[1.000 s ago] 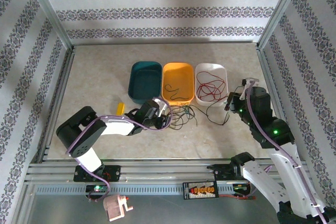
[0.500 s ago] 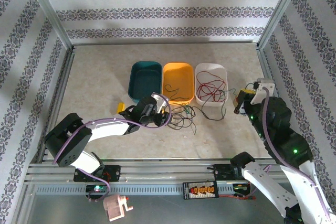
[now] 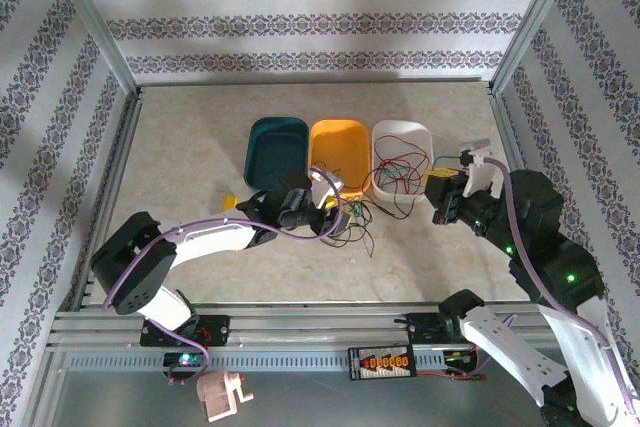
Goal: Untangle the cables
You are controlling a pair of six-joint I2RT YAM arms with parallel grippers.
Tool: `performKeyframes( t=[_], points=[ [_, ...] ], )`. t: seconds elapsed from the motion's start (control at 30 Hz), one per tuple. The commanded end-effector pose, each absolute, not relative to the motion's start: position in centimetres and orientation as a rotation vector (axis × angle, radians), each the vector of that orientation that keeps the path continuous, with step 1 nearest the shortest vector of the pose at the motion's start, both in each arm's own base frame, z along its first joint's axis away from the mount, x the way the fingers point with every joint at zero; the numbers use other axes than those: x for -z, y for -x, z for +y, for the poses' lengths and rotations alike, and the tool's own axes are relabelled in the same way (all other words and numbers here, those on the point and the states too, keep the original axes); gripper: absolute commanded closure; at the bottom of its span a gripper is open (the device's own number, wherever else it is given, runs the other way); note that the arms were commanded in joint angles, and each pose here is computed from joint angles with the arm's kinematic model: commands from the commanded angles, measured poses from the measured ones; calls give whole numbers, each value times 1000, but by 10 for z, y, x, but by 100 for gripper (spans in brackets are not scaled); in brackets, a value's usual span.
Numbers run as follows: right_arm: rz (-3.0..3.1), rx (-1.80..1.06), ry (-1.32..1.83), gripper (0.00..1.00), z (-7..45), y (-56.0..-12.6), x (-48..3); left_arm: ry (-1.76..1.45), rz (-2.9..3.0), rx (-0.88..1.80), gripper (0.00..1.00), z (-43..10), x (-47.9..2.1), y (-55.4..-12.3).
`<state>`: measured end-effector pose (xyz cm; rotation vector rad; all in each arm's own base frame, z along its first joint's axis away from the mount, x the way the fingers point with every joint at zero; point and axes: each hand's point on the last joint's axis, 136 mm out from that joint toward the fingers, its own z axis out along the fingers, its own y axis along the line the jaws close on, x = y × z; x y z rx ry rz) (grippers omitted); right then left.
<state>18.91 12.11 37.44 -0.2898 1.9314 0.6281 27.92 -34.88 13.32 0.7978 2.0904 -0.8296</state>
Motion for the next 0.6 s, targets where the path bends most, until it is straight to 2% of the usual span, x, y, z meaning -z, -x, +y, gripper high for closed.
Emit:
performKeyframes(
  t=[0.0,0.2,0.3,0.37,0.47,0.57],
  points=[
    [1912,-774,372,100,141,-176,-386,-896,2030,853,37,-370,-143,-274],
    [1899,-828,391,100,147,-170,-391,-888,1974,819,40,-382,-146,-291],
    [1896,-823,396,100,145,-167,-393,-907,1965,805,46,-392,-143,-301],
    [1890,-813,393,100,142,-166,-395,-914,1959,794,57,-397,-140,-307],
    [1873,-800,374,100,137,-165,-400,-926,1959,804,82,-404,-137,-312],
    [1855,-765,342,100,129,-166,-405,-909,1963,827,96,-408,-136,-313]
  ],
)
